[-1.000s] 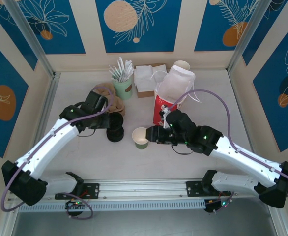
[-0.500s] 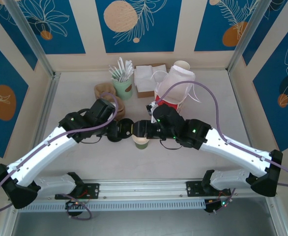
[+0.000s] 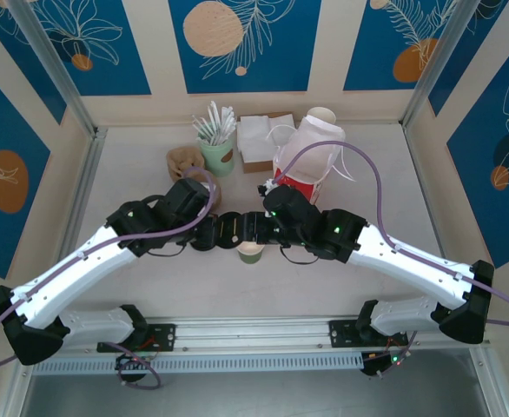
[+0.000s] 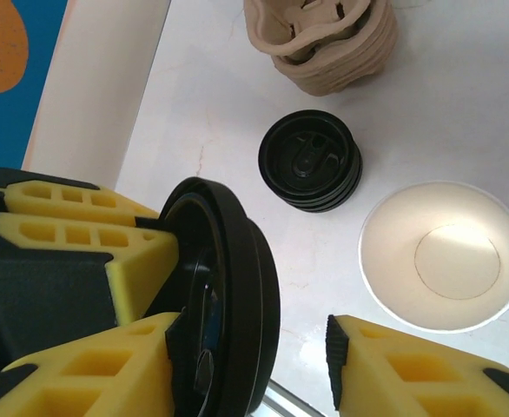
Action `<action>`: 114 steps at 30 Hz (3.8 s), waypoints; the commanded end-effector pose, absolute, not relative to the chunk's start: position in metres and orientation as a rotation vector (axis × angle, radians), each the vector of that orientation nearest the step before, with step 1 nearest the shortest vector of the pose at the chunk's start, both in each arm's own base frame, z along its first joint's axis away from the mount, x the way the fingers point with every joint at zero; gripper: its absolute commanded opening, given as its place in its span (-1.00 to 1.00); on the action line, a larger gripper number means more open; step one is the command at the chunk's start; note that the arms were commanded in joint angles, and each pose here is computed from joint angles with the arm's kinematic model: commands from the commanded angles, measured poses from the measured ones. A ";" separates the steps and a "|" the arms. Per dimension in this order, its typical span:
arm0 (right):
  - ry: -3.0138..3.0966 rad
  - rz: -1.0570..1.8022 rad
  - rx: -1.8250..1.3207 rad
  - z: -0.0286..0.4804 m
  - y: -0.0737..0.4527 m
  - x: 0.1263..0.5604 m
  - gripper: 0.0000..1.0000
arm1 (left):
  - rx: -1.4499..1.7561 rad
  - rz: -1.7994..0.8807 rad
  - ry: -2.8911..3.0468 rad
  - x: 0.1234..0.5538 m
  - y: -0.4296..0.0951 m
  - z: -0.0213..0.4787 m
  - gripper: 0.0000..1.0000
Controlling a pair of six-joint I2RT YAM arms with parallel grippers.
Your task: Pack the takeout coffee
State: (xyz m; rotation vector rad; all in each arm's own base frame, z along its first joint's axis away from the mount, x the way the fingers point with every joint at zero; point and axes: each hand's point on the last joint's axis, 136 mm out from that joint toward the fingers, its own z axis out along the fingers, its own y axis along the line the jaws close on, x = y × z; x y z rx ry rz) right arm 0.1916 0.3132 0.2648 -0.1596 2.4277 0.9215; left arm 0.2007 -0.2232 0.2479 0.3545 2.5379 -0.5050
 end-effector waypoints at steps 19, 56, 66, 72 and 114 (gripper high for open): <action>2.438 0.856 -0.156 0.262 0.302 0.193 -0.83 | 0.428 -0.592 2.405 0.196 -0.244 0.281 -0.57; 2.898 0.917 0.084 0.243 0.180 0.152 -0.93 | 1.571 -0.375 1.028 0.130 -0.356 0.313 0.26; 2.911 0.901 0.096 0.237 0.180 0.153 -0.93 | 1.624 -0.370 0.991 0.126 -0.362 0.296 0.20; 2.905 0.897 0.088 0.238 0.182 0.153 -0.93 | 1.669 -0.348 0.998 0.128 -0.367 0.280 0.13; 2.696 1.088 0.127 0.254 0.188 0.155 -0.24 | 1.541 -0.288 1.192 0.165 -0.369 0.285 -0.84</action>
